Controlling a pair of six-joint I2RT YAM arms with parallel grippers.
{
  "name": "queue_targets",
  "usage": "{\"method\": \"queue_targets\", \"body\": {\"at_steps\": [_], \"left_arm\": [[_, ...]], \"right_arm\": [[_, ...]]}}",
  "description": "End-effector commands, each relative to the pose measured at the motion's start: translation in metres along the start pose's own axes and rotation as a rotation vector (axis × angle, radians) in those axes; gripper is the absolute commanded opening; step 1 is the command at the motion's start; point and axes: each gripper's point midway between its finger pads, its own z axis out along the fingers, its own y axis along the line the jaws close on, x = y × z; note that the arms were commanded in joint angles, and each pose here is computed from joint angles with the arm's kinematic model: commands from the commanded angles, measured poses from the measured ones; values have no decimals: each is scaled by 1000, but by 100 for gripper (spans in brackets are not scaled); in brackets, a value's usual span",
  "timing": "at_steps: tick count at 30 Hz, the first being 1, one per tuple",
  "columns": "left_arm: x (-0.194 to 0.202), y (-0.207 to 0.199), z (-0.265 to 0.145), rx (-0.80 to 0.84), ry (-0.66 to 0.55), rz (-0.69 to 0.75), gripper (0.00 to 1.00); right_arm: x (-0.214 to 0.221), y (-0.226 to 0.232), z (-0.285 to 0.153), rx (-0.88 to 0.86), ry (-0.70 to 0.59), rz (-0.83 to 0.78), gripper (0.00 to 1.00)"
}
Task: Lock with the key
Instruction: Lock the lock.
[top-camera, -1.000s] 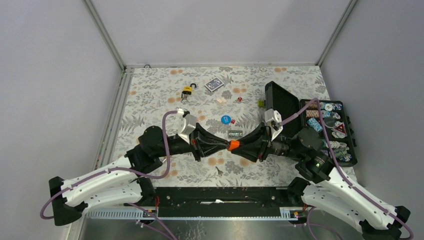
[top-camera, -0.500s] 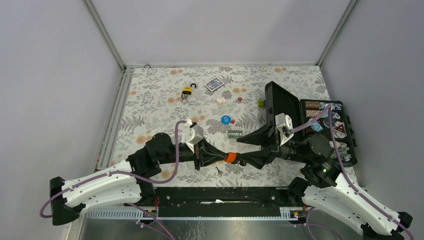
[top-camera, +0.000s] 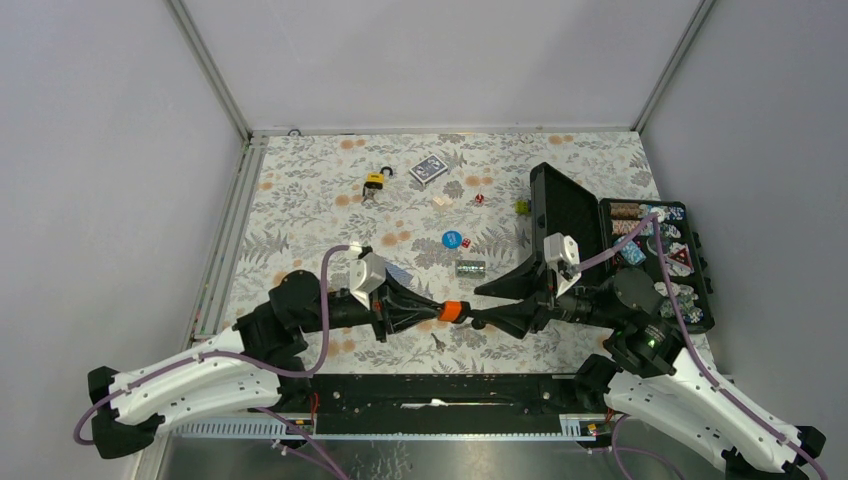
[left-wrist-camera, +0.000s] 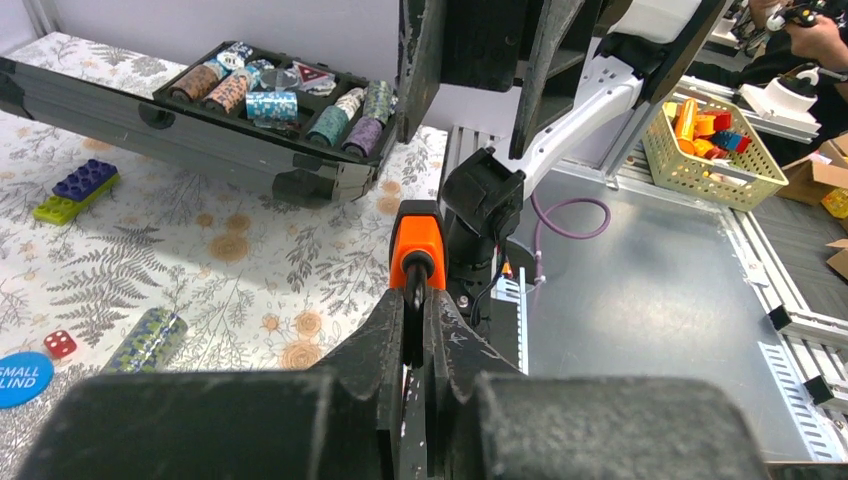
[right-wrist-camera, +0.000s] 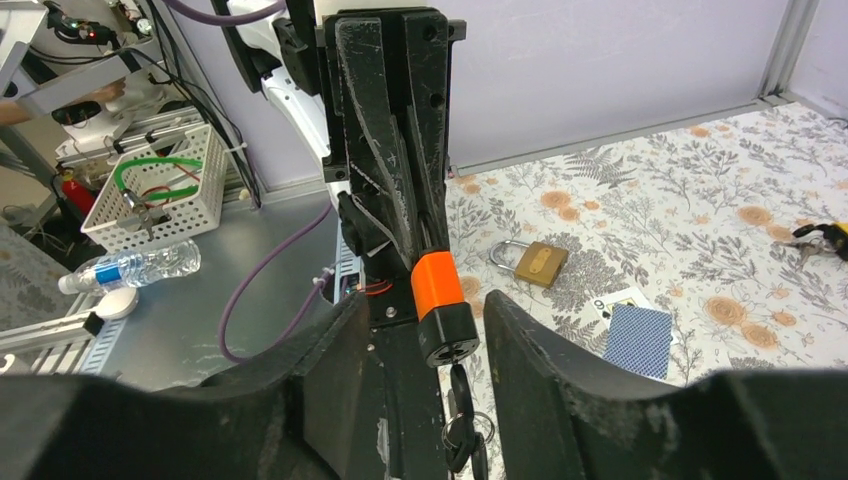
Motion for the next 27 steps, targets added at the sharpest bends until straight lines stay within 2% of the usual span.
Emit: {"method": "queue_targets", "body": {"at_steps": [1, 16, 27], "left_arm": [[-52, -9, -6, 3, -143, 73, 0], [-68, -19, -12, 43, -197, 103, 0], [-77, -26, -15, 74, -232, 114, 0]], "right_arm": [[-8, 8, 0, -42, -10, -36, 51], [12, 4, 1, -34, 77, -4, 51], [20, 3, 3, -43, 104, 15, 39]]}}
